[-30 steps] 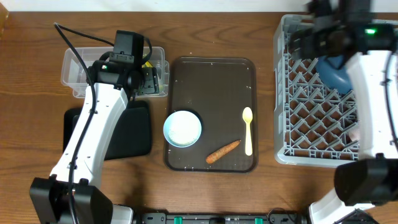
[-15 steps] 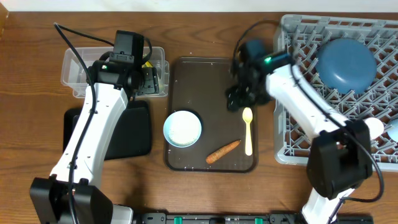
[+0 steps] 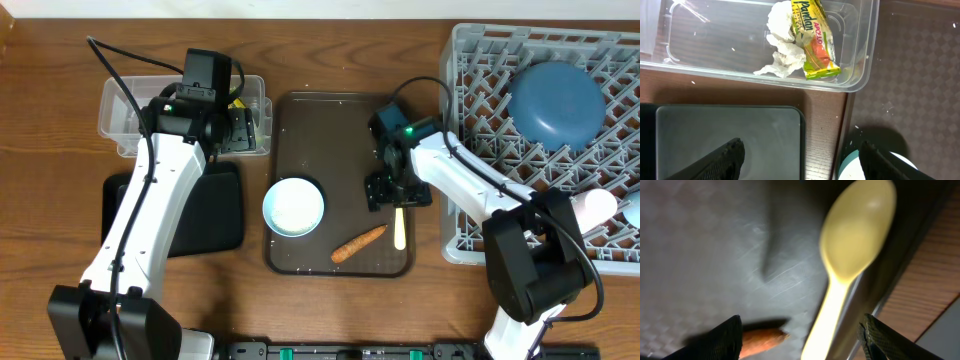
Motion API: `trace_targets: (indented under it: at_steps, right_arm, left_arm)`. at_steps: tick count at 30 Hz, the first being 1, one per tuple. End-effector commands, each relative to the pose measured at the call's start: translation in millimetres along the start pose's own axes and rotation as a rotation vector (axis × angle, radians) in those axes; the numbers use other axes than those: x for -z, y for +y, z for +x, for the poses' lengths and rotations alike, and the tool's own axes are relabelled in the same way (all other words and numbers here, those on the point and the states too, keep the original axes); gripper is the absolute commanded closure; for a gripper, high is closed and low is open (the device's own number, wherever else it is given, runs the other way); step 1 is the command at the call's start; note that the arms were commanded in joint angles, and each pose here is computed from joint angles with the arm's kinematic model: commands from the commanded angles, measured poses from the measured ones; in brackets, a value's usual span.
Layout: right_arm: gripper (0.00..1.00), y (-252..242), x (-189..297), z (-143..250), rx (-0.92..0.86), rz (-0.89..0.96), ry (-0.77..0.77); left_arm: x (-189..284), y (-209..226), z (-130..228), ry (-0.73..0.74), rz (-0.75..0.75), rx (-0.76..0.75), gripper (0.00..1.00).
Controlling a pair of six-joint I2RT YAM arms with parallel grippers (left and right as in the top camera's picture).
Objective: Sort waste into correct bins and load items into the dishwasher rack
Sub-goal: 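Reach the right gripper to the yellow spoon and grasp it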
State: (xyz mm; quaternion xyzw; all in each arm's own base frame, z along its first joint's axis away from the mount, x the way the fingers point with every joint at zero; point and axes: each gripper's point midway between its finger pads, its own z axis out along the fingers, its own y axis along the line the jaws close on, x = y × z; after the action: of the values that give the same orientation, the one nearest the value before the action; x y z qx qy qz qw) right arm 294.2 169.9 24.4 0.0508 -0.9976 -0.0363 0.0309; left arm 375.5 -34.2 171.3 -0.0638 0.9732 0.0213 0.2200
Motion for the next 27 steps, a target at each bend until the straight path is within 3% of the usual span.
trace_targets:
  at_steps: [1,11,17,27]
  right_arm:
    - [0.27,-4.5,-5.8,-0.4,-0.032,0.034,-0.019]
    - [0.31,-9.0,-36.0,9.9,-0.068,0.017,-0.023]
    - [0.59,-9.9,-38.0,6.1,-0.067,0.02,-0.044]
    - [0.85,-9.3,-37.9,4.6,-0.067,0.018,-0.05]
  left_arm:
    - [3.3,2.7,-3.6,-0.013,-0.007,0.019,0.24]
    - [3.3,2.8,-3.5,-0.012,-0.007,0.019,0.25]
    - [3.3,2.8,-3.4,-0.012,-0.007,0.019,0.24]
    - [3.3,2.7,-3.5,-0.012,-0.007,0.019,0.24]
